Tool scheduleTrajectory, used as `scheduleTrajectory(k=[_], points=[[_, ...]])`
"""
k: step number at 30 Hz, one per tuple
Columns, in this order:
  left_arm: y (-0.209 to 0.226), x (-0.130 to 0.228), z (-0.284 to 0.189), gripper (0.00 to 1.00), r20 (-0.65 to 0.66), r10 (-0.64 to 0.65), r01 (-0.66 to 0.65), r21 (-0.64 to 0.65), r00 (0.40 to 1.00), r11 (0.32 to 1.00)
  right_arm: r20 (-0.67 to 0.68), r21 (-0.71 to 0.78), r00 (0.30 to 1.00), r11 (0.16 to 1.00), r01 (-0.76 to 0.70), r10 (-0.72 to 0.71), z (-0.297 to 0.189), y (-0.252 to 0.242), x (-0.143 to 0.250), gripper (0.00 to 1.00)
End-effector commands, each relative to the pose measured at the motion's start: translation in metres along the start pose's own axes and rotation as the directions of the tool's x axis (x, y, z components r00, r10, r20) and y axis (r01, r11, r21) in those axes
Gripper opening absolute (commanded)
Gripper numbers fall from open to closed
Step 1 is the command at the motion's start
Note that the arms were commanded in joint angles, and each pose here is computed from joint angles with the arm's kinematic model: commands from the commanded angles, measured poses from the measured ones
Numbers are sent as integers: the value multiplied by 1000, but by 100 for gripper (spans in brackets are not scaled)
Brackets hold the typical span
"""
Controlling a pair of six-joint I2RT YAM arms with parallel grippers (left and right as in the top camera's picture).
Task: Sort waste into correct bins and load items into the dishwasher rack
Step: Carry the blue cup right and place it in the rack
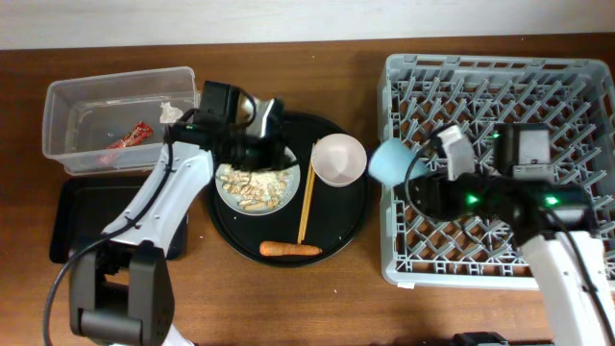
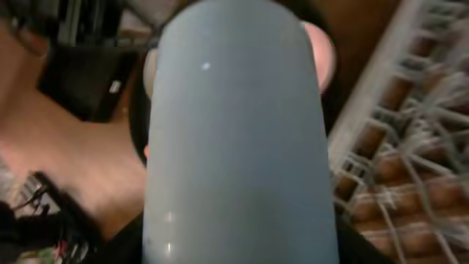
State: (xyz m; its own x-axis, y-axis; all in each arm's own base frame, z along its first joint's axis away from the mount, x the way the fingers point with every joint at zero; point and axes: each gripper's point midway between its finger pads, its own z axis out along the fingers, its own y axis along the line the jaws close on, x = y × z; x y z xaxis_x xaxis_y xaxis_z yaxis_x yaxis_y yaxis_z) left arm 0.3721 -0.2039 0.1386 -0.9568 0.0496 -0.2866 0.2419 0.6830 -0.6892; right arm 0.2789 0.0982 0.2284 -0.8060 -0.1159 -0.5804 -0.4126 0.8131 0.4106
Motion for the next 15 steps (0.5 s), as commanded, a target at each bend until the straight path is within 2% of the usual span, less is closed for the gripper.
scheduleTrajectory(k=[1,3,7,9,10,12,15], points=[[69,1,-44,43,42,43,-18,-467,998,884,36,324,996,941,-95,88,-48,-32,-15,45],[84,7,-66,43,45,40,-5,-594,998,804,70,422,984,888,-180,166,-73,-48,-14,45],[79,8,-79,44,60,53,-5,-616,997,788,154,511,915,762,-398,374,-111,-100,11,45],[77,8,-81,43,64,57,-5,-616,996,788,221,573,821,611,-547,527,-136,-141,39,45],[77,8,-81,44,63,56,-5,-616,996,788,236,581,792,572,-579,562,-142,-150,47,45],[77,8,-81,43,63,56,-5,-615,996,788,273,586,690,453,-672,671,-155,-183,72,45],[77,8,-81,44,64,57,-5,-616,996,788,229,588,577,361,-724,784,-147,-216,102,45]])
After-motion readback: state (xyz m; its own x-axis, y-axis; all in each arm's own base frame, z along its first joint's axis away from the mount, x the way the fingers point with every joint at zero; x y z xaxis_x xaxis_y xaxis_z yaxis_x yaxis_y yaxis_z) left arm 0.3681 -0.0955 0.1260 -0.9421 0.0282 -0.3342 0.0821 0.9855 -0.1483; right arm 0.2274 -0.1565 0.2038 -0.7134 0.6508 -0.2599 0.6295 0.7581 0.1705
